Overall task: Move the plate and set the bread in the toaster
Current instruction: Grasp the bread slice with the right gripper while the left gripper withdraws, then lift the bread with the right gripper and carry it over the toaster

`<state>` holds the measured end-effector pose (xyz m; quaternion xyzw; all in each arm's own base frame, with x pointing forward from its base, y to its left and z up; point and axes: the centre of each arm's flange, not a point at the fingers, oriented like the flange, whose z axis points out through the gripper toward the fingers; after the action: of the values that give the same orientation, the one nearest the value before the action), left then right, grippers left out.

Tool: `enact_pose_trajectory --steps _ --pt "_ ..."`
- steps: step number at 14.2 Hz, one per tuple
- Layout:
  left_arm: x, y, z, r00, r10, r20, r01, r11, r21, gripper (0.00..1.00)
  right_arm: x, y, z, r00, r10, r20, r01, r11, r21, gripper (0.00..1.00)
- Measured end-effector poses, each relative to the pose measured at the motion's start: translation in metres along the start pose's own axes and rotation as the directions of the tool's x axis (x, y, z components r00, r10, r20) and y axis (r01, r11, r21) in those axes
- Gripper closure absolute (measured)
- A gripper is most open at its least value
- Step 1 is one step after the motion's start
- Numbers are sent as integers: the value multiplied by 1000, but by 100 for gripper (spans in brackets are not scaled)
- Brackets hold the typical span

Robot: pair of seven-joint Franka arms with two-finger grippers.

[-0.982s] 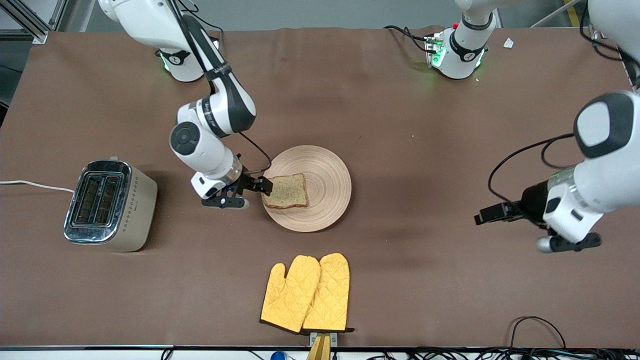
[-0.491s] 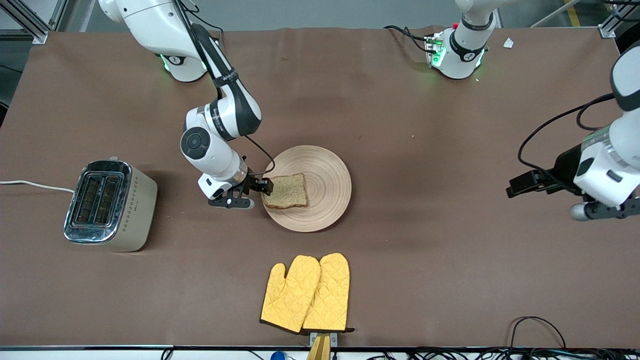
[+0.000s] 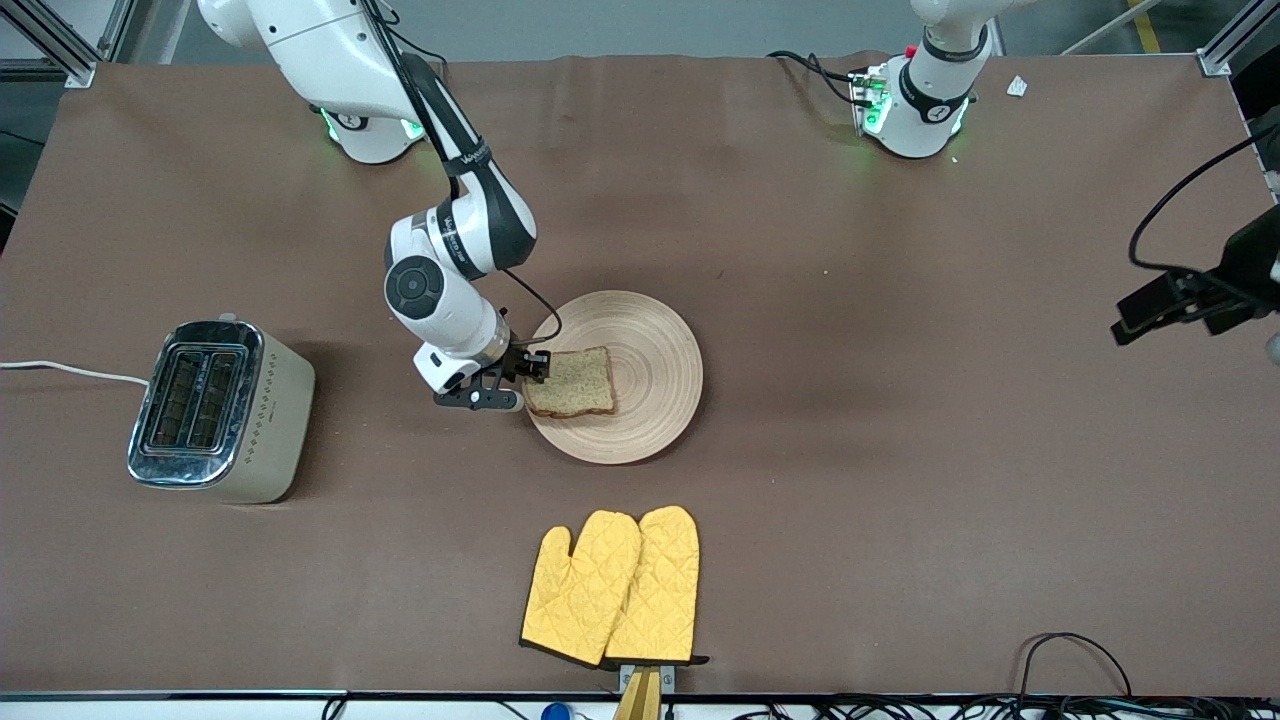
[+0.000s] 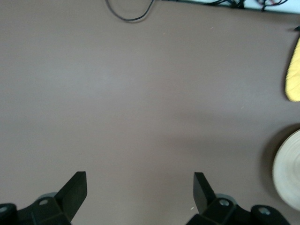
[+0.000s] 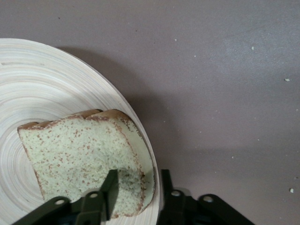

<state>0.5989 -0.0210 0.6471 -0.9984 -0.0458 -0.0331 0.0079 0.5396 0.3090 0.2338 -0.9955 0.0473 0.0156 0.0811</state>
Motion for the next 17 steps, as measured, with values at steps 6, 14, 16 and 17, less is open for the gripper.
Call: enact_pose_trajectory --steps 6,14,16,17 --pt "-38 -11 -31 999 31 17 -32 998 50 0 -3 -4 3 1000 -8 3 8 1000 -2 76" --pt "-52 -19 -31 998 57 30 -58 997 55 0 1 -13 -8 995 62 79 -61 998 -25 97" --pt "-54 -19 -35 997 69 25 -70 996 55 0 15 -18 -38 988 102 118 -93 992 -83 97" --pt "-54 -19 -35 997 74 23 -75 996 55 0 23 -19 -58 987 118 111 -104 987 -126 97"
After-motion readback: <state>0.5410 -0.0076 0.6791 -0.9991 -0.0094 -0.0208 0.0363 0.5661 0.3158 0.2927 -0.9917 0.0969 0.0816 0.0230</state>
